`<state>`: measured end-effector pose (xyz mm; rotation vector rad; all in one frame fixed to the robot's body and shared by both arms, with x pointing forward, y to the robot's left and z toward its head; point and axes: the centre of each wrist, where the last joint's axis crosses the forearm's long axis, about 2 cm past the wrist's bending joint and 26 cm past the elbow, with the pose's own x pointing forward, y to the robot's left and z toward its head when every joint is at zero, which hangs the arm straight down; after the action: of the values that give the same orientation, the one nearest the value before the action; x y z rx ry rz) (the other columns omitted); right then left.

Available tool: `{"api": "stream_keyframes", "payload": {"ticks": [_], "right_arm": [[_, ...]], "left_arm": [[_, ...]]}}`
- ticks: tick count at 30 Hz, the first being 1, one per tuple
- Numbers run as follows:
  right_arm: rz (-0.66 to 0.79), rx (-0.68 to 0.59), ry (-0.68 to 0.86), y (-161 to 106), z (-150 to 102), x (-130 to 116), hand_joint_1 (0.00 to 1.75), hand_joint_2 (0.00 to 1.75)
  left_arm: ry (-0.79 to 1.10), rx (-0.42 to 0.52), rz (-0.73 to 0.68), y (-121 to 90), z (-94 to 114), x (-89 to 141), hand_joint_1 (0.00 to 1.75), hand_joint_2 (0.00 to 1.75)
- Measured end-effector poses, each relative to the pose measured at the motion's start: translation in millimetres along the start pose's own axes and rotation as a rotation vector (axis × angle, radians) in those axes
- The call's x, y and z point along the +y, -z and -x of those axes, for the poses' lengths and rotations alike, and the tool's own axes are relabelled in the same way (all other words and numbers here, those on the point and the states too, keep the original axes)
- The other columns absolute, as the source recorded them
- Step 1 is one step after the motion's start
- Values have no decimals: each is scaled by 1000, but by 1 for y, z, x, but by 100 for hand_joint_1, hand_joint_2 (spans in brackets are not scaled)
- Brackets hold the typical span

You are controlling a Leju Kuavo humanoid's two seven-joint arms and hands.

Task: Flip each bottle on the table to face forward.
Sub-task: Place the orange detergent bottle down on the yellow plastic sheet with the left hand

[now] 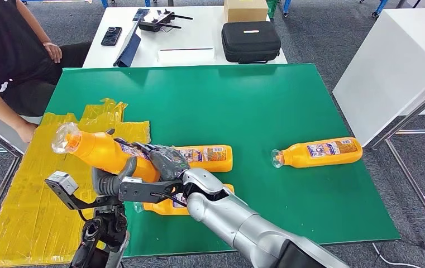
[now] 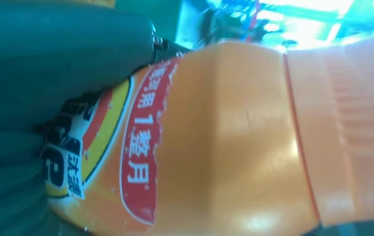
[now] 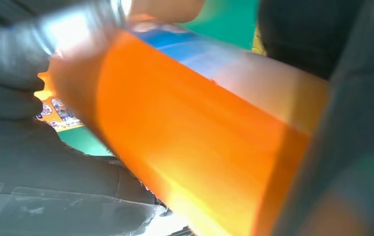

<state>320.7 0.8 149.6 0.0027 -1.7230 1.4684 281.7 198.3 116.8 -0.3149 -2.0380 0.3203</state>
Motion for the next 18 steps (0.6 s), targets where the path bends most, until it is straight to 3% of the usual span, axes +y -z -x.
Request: {"api": "stream_keyframes", "payload": {"ticks": [3, 6, 9, 12, 14, 18], "right_arm": [[31, -21, 0, -4, 7, 0, 0, 0], [62, -30, 30, -13, 16, 2, 0, 0], [99, -44, 78, -22, 20, -5, 0, 0], [145, -76, 120, -29, 19, -15, 0, 0], [175, -95, 138, -35, 18, -22, 0, 0], [208, -113, 136, -49, 17, -28, 0, 175]], "left_arm": [[312, -100, -30, 7, -10, 10, 175, 175], [850, -240, -79, 15, -25, 32, 175, 175], [1328, -373, -31, 21, -36, 51, 175, 175], [1761, -357, 52, 20, -45, 71, 175, 175], [1938, -303, 40, 14, -48, 87, 175, 175], [1980, -117, -127, 6, -45, 110, 175, 175]]}}
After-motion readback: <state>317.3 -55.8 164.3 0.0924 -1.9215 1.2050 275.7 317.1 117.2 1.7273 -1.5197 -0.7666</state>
